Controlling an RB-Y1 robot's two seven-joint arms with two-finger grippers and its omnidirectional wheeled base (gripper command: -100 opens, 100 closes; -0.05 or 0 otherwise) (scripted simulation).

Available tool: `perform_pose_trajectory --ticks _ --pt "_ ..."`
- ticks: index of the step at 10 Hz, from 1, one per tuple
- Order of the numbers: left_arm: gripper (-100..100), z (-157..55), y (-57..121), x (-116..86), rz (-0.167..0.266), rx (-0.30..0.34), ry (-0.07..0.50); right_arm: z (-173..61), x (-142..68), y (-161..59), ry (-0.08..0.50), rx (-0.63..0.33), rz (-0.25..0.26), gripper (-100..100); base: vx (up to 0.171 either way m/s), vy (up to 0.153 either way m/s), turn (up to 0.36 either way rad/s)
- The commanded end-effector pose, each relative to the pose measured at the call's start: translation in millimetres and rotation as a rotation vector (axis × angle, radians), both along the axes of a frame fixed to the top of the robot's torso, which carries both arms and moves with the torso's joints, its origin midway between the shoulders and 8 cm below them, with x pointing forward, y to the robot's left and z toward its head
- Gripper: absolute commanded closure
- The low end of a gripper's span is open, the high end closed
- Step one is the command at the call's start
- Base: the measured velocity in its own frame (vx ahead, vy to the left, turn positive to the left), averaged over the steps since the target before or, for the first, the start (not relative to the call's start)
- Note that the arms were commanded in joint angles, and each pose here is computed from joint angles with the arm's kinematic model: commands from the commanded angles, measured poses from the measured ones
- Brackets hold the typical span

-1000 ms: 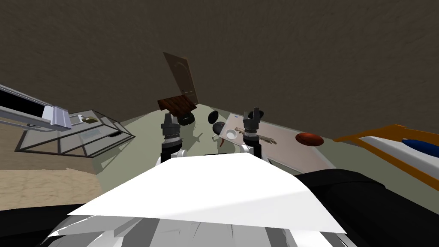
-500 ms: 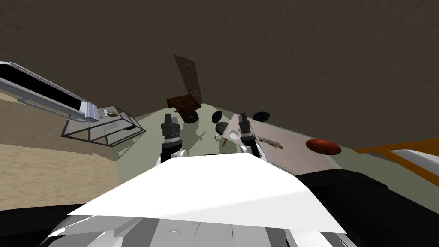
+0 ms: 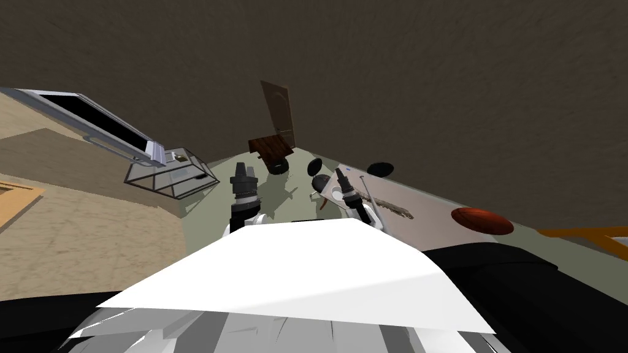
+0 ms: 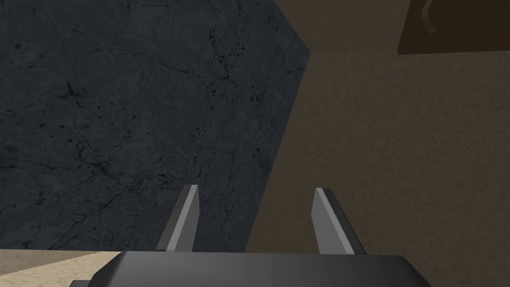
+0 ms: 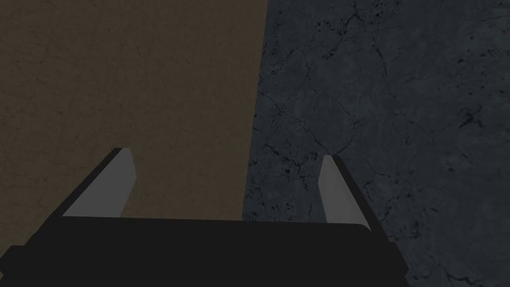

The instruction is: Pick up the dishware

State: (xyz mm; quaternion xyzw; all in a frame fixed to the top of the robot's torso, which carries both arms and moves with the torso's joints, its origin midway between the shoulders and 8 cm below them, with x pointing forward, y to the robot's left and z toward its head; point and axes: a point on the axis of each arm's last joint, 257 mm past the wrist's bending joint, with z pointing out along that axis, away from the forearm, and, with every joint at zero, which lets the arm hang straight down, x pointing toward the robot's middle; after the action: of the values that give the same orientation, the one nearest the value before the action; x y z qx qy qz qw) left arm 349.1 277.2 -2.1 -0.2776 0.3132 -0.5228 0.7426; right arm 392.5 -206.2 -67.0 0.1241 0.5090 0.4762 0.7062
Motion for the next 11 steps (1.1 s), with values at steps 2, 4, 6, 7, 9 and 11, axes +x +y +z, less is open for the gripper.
perform_pose_trajectory --ticks 2,4,6,7,9,11 --pt "0 0 0.0 0 0.0 0.0 0.0 -35 5 0 0.054 -0.141 -0.011 -100 -0.019 0.03 0.185" --pt "0 0 0.0 0 0.0 0.0 0.0 -60 9 -2 0.089 -0.235 -0.017 -100 -0.018 0.023 0.117" --pt "0 0 0.0 0 0.0 0.0 0.0 -107 13 -10 0.154 -0.416 -0.024 -100 -0.016 0.032 0.254" --pt "0 0 0.0 0 0.0 0.0 0.0 -110 13 -13 0.16 -0.427 -0.026 -100 -0.012 0.023 0.08" --pt "0 0 0.0 0 0.0 0.0 0.0 -155 13 -26 0.217 -0.604 -0.028 -100 -0.015 0.034 0.215" --pt "0 0 0.1 0 0.0 0.0 0.0 -189 10 -45 0.272 -0.707 -0.031 -100 -0.007 0.026 0.146"
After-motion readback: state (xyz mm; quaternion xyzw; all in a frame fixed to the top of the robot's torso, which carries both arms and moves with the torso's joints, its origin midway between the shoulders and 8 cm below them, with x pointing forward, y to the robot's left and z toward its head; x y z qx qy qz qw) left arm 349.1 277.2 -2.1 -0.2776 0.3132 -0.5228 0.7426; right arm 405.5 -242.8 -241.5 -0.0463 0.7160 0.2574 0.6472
